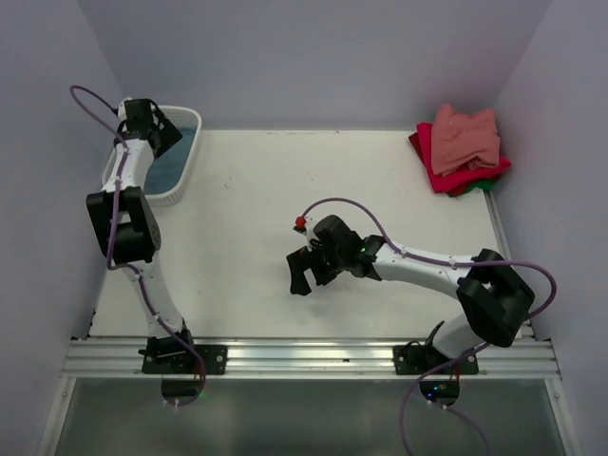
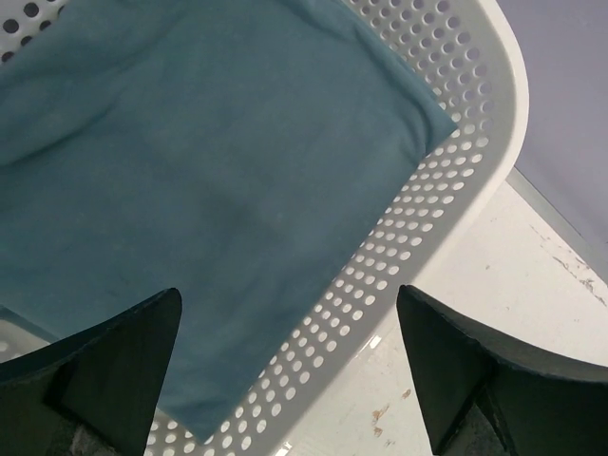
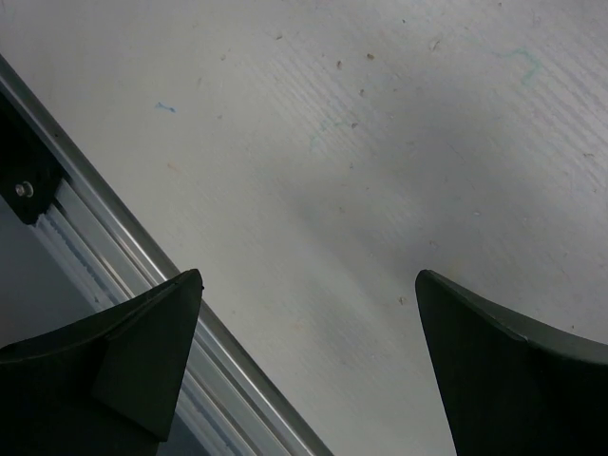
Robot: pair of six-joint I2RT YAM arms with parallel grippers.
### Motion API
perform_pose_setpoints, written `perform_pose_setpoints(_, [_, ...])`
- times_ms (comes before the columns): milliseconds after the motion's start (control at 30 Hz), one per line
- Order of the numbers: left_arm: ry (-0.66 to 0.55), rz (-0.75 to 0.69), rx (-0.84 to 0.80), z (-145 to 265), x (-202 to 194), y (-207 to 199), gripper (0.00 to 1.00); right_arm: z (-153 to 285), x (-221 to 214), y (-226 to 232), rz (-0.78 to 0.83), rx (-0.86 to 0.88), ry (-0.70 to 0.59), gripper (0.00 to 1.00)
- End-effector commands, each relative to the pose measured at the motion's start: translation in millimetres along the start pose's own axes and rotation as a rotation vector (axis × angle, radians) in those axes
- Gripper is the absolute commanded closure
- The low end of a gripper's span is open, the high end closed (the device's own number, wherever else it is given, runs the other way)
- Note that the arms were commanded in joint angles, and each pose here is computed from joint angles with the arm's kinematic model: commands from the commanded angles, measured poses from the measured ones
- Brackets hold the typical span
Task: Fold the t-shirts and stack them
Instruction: Grab the tshirt from the pile
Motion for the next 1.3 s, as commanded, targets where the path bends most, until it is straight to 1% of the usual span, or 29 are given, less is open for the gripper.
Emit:
perform_pose_setpoints(0, [-0.038,-0.007,0.001,-0.4,17.2,2.7,0.01,3.6,9.1,2.9,0.007,0.0,-0.043,0.01])
perform_pose_setpoints(300, [-0.021,-0.037,0.144,-23.0,10.3,33.8,0.02,5.7,9.7,5.4,0.0,0.006,-0.052,0.01])
perform_pose_setpoints(333, [0.006,-0.046,0.172,-30.4,2.7,39.8,0.02,5.9,9.3,5.4,0.0,0.006,-0.052,0.01])
perform_pose_setpoints(400, [0.005,-0.057,0.172,-34.8,5.4,38.6,0.02,6.8,8.1,5.3,-0.004,0.005,-0.056,0.01])
perform_pose_setpoints(600, [0.029,-0.081,0.18,-52.5,-2.5,40.8,0.02,6.8,6.7,4.4,-0.009,0.002,-0.054,0.01])
perform_pose_setpoints(700, [0.04,-0.09,0.212,-62.1,-5.8,46.7,0.03,6.0,5.4,4.0,-0.009,-0.001,-0.048,0.01])
perform_pose_setpoints(1133, [0.107,-0.09,0.258,-102.5,-35.2,67.6,0.03,6.5,-2.5,1.4,-0.024,-0.017,-0.042,0.01])
perform_pose_setpoints(1233, [0.134,-0.093,0.24,-109.2,-43.1,68.7,0.13,6.7,-2.6,0.8,-0.026,-0.021,-0.043,0.01])
perform_pose_setpoints(1267, [0.152,-0.095,0.225,-110.6,-47.3,67.8,0.36,6.1,-3.0,-0.2,-0.028,-0.024,-0.041,0.01])
Point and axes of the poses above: each gripper's point midway between its finger pads, its own z axis back along the fingers, its own y axis along the line the jaws close on, x = y × z, the point moved 3 cm from there along z, back along the fingers, and after that the axes turned 10 degrees about z, right-handed, at the moved point
